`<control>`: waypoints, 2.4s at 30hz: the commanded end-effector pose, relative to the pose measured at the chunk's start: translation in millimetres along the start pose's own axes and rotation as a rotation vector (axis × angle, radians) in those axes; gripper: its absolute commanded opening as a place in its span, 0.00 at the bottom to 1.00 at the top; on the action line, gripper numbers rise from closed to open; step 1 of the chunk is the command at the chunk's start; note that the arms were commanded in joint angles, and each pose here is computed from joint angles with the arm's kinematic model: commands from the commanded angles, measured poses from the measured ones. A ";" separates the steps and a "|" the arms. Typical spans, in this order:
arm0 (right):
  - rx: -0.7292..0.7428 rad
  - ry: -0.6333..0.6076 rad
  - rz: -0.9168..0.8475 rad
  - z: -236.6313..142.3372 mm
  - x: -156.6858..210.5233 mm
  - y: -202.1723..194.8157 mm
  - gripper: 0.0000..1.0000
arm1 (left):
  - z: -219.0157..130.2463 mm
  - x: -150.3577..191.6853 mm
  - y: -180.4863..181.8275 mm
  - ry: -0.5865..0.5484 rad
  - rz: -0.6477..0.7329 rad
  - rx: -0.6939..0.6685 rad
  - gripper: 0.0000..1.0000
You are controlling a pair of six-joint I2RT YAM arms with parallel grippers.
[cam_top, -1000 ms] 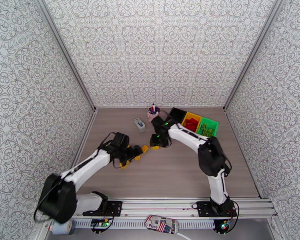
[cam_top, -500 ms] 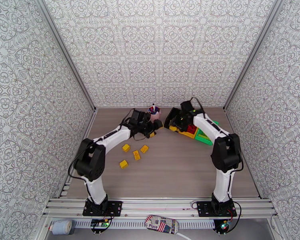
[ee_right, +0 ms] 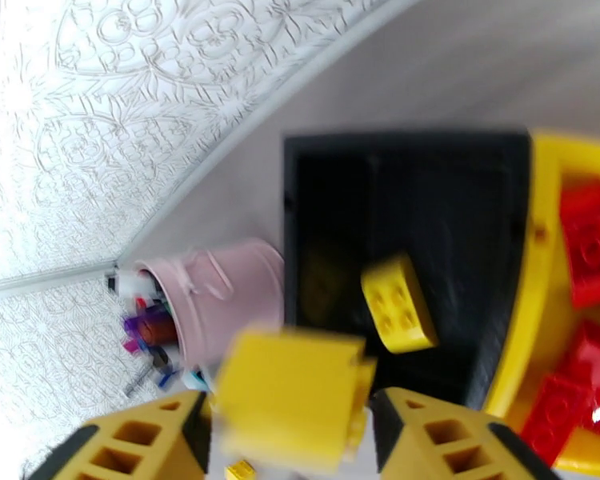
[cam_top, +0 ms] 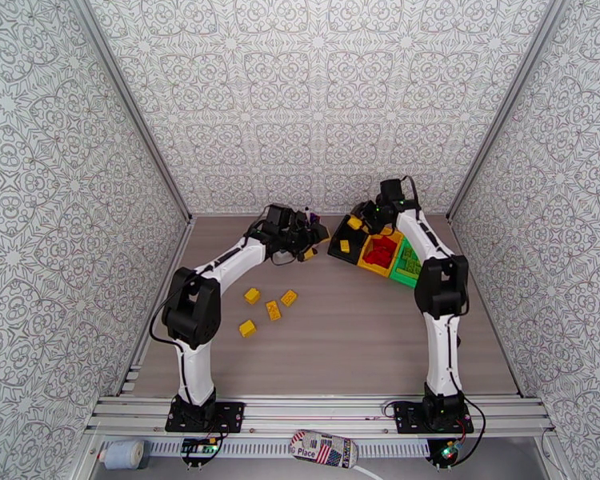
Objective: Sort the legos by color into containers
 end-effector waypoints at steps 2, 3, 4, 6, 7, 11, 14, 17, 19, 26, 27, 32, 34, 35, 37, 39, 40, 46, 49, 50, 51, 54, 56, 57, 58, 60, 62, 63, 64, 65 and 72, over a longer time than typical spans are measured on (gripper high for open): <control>0.004 0.028 0.010 -5.3 3.4 6.3 0.69 | -33.8 11.4 1.8 0.005 0.062 -0.103 0.84; 0.003 0.026 0.003 -7.4 4.1 7.6 0.70 | -38.2 13.7 5.2 0.008 0.069 -0.129 0.84; 0.002 0.026 0.000 -10.3 4.8 8.4 0.70 | -41.3 16.3 8.0 0.013 0.078 -0.153 0.84; -0.004 0.028 -0.018 -17.4 8.7 11.9 0.70 | -51.6 21.4 16.8 0.015 0.092 -0.222 0.83; -0.004 0.029 -0.028 -21.2 11.1 12.6 0.70 | -55.5 24.1 20.7 0.018 0.100 -0.249 0.83; 0.004 0.044 -0.097 -41.0 30.9 17.5 0.69 | -78.8 36.6 43.9 0.014 0.115 -0.409 0.82; 0.041 0.069 -0.167 -52.0 55.4 15.5 0.69 | -101.5 48.4 67.5 0.009 0.106 -0.564 0.80; 0.101 0.100 -0.240 -57.1 86.7 6.7 0.70 | -124.2 63.6 89.5 0.013 0.080 -0.692 0.79; 0.139 0.126 -0.288 -58.0 111.2 -0.1 0.71 | -137.6 75.7 103.3 0.021 0.059 -0.764 0.78; 0.250 0.254 -0.459 -51.3 220.0 -32.4 0.74 | -180.0 126.3 142.7 0.039 -0.026 -0.926 0.80; 0.257 0.277 -0.479 -49.7 237.5 -37.4 0.75 | -183.3 135.6 149.9 0.048 -0.044 -0.938 0.80; 0.302 0.365 -0.530 -44.3 307.7 -70.4 0.75 | -189.0 169.2 173.1 0.080 -0.100 -0.939 0.82; 0.304 0.391 -0.527 -43.6 327.4 -81.3 0.75 | -184.6 176.7 179.2 0.084 -0.111 -0.908 0.85; 0.306 0.399 -0.528 -44.0 335.7 -85.8 0.75 | -180.9 178.0 181.5 0.079 -0.105 -0.886 0.86; 0.313 0.409 -0.528 -46.1 348.3 -93.7 0.75 | -177.5 177.3 186.0 0.078 -0.095 -0.871 0.87; 0.320 0.411 -0.534 -49.9 357.8 -98.3 0.75 | -175.5 171.5 189.8 0.078 -0.081 -0.862 0.88; 0.325 0.410 -0.542 -52.2 361.5 -99.8 0.75 | -174.7 167.4 191.4 0.076 -0.072 -0.858 0.88; 0.352 0.413 -0.594 -66.0 381.2 -104.9 0.75 | -168.2 145.3 203.4 0.098 -0.019 -0.826 0.88; 0.353 0.404 -0.586 -72.0 384.1 -110.8 0.75 | -157.4 144.7 208.4 0.137 -0.010 -0.794 0.86; 0.354 0.398 -0.581 -74.0 383.3 -113.6 0.75 | -153.4 147.0 209.2 0.151 -0.016 -0.778 0.86; 0.355 0.390 -0.577 -76.3 382.2 -115.3 0.75 | -149.8 148.1 208.9 0.157 -0.020 -0.760 0.85; 0.357 0.370 -0.563 -83.2 378.5 -121.0 0.75 | -140.1 153.6 205.1 0.167 -0.027 -0.704 0.85; 0.354 0.362 -0.551 -86.3 377.4 -123.8 0.75 | -137.4 160.1 204.2 0.184 -0.033 -0.692 0.85; 0.353 0.359 -0.547 -86.9 376.9 -125.1 0.75 | -137.0 163.2 203.7 0.193 -0.036 -0.691 0.85; 0.350 0.356 -0.543 -87.5 376.7 -125.5 0.75 | -136.7 167.0 202.9 0.201 -0.038 -0.690 0.84; 0.348 0.355 -0.541 -87.8 376.9 -126.0 0.75 | -135.5 175.8 200.9 0.214 -0.039 -0.683 0.84; 0.347 0.352 -0.538 -87.5 376.4 -125.8 0.74 | -133.6 186.4 199.0 0.231 -0.037 -0.683 0.84; 0.345 0.351 -0.538 -87.1 376.5 -125.4 0.75 | -132.8 191.5 197.8 0.240 -0.037 -0.684 0.84; 0.344 0.351 -0.538 -86.7 376.4 -125.3 0.75 | -131.7 196.7 195.7 0.248 -0.035 -0.682 0.84; 0.344 0.352 -0.535 -86.0 376.7 -125.6 0.74 | -131.1 200.8 193.3 0.251 -0.028 -0.685 0.84; 0.343 0.353 -0.532 -87.0 378.8 -126.6 0.74 | -146.5 214.9 201.0 0.292 0.010 -0.888 0.76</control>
Point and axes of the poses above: each hand's point on the last joint's axis, 136 mm out from that joint toward the fingers, its own z axis out along the fingers, its own y axis along the line the jaws close on, x = y × z, the point moved 1 cm from there along -z, back along the fingers, and after that the axes turned 10 degrees about z, right-handed, at the moved point
